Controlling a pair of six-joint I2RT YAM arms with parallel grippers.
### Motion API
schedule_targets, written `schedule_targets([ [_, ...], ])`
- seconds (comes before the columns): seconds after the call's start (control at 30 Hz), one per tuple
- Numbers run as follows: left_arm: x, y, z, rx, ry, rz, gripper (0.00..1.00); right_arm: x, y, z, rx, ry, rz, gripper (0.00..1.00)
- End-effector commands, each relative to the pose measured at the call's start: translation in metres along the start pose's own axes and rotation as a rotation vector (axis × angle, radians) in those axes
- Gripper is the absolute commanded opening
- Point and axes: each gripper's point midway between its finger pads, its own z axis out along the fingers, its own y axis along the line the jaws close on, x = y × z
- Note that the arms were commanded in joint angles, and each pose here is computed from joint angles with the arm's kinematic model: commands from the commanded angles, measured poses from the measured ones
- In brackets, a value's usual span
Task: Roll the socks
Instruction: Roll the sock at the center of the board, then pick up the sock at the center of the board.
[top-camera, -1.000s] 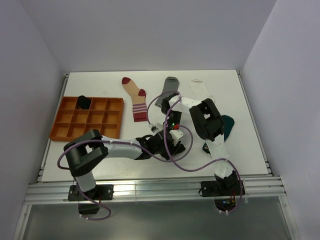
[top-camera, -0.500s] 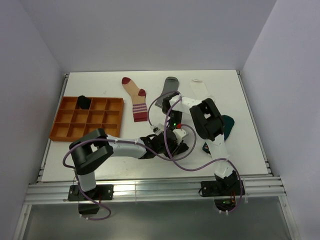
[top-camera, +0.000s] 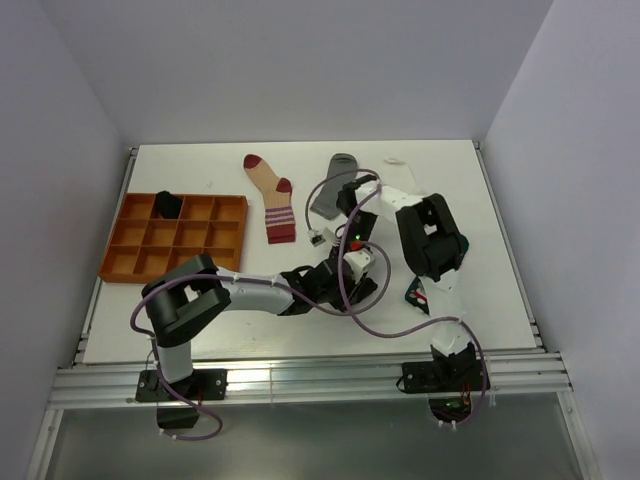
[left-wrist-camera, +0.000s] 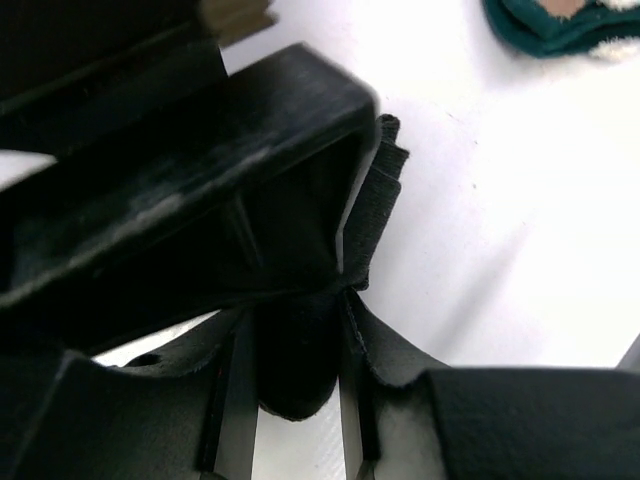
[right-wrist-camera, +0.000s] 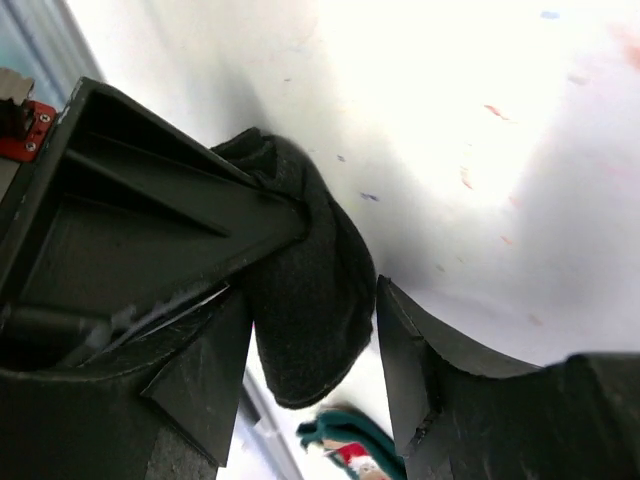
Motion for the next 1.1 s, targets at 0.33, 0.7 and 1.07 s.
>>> schedule_targets([
  [0.33,0.027,0.028,-0.006,-0.004,0.075,-0.113,0.0,-0.053,0.014,-0.112,0.202,-0.52,0.025,0.6],
  [0.7,-0.04,0.085,-0.045,-0.088,-0.092,-0.292,0.0,-0.035,-0.001,-0.207,0.348,-0.751,0.149,0.59],
  [1.07,-0.089,0.238,-0.172,-0.674,-0.324,-0.544,0.0,-0.03,-0.009,-0.23,0.384,-0.8,0.173,0.59],
])
